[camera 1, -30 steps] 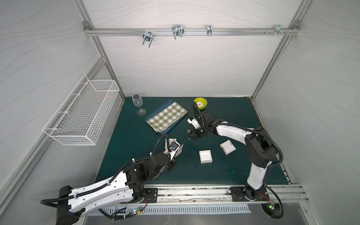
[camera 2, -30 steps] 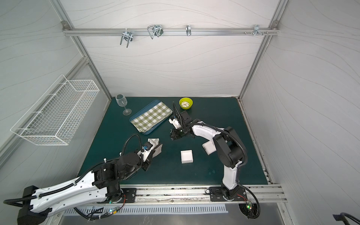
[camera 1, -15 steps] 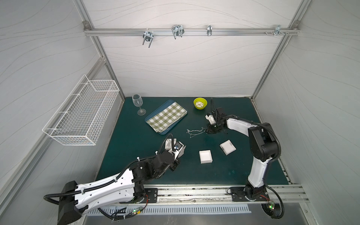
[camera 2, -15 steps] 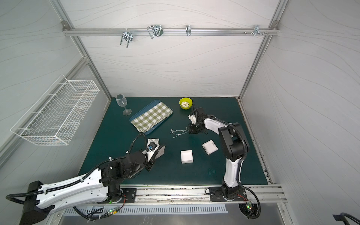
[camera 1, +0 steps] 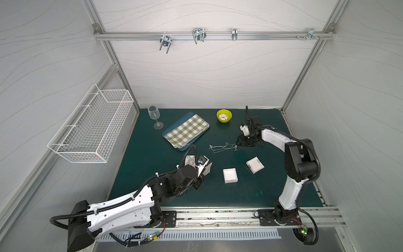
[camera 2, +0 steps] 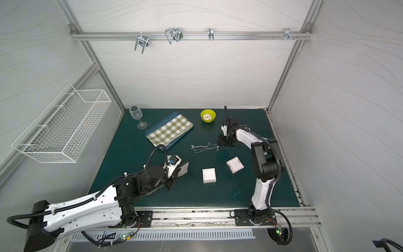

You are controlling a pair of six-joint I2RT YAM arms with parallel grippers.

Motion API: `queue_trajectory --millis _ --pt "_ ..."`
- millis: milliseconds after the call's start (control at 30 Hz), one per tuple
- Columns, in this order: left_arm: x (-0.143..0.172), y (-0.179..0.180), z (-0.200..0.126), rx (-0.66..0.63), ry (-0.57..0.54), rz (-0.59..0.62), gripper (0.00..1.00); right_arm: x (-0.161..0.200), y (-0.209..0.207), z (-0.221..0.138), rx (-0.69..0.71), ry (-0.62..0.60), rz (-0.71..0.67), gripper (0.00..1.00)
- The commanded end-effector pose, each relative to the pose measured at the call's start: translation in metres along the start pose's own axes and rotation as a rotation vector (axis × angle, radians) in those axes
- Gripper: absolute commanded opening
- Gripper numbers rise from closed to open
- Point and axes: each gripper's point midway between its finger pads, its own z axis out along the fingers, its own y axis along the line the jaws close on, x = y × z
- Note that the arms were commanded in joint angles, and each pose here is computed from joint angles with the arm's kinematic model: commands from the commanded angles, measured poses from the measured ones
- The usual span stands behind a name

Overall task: Take the necklace out of the lift-off lid jewelry box
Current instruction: Place the necklace at the center of the board, then place the inner lining in the jewelry box.

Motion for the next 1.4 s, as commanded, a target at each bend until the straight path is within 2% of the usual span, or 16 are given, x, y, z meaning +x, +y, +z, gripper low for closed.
queue_trajectory --millis 0,133,233,333,433,633,833,933,1033,1100,1200,1267,1367 --pt "-0.044 -0.008 -0.011 0.098 -0.08 -0.104 0.0 -0.003 0.039 -0.054 -0.15 -0.116 -0.028 0.57" --pt "-0.076 -0.011 -0.021 0.192 -0.115 -0.169 0.0 0.014 0.081 -0.117 -0.294 -0.272 -0.12 0.61" --pt "-0.098 -0.013 -0.03 0.266 -0.145 -0.215 0.0 0.036 0.119 -0.166 -0.464 -0.359 -0.236 0.64" --pt "-0.117 -0.017 -0.038 0.365 -0.174 -0.268 0.0 0.064 0.156 -0.212 -0.672 -0.408 -0.346 0.73" --pt "-0.134 -0.021 -0.047 0.466 -0.197 -0.305 0.0 0.088 0.181 -0.24 -0.82 -0.395 -0.403 0.8" --pt "-0.156 -0.033 -0.066 0.609 -0.259 -0.305 0.0 0.113 0.208 -0.258 -0.976 -0.291 -0.444 0.85" --pt "-0.162 -0.042 -0.075 0.69 -0.286 -0.318 0.0 0.125 0.236 -0.242 -1.01 -0.169 -0.483 0.86" --pt "-0.161 -0.042 -0.075 0.695 -0.292 -0.325 0.0 0.124 0.247 -0.238 -1.046 -0.132 -0.473 0.81" --pt "-0.157 -0.04 -0.074 0.688 -0.29 -0.333 0.0 0.121 0.253 -0.239 -1.073 -0.123 -0.469 0.71" --pt "-0.155 -0.038 -0.072 0.685 -0.287 -0.344 0.0 0.122 0.255 -0.239 -1.082 -0.119 -0.468 0.6" --pt "-0.152 -0.035 -0.068 0.679 -0.286 -0.362 0.0 0.121 0.253 -0.237 -1.073 -0.122 -0.457 0.34" --pt "-0.148 -0.032 -0.064 0.667 -0.275 -0.376 0.0 0.121 0.252 -0.235 -1.063 -0.123 -0.446 0.21" --pt "-0.14 -0.026 -0.054 0.623 -0.246 -0.4 0.0 0.12 0.249 -0.229 -1.034 -0.125 -0.424 0.14"
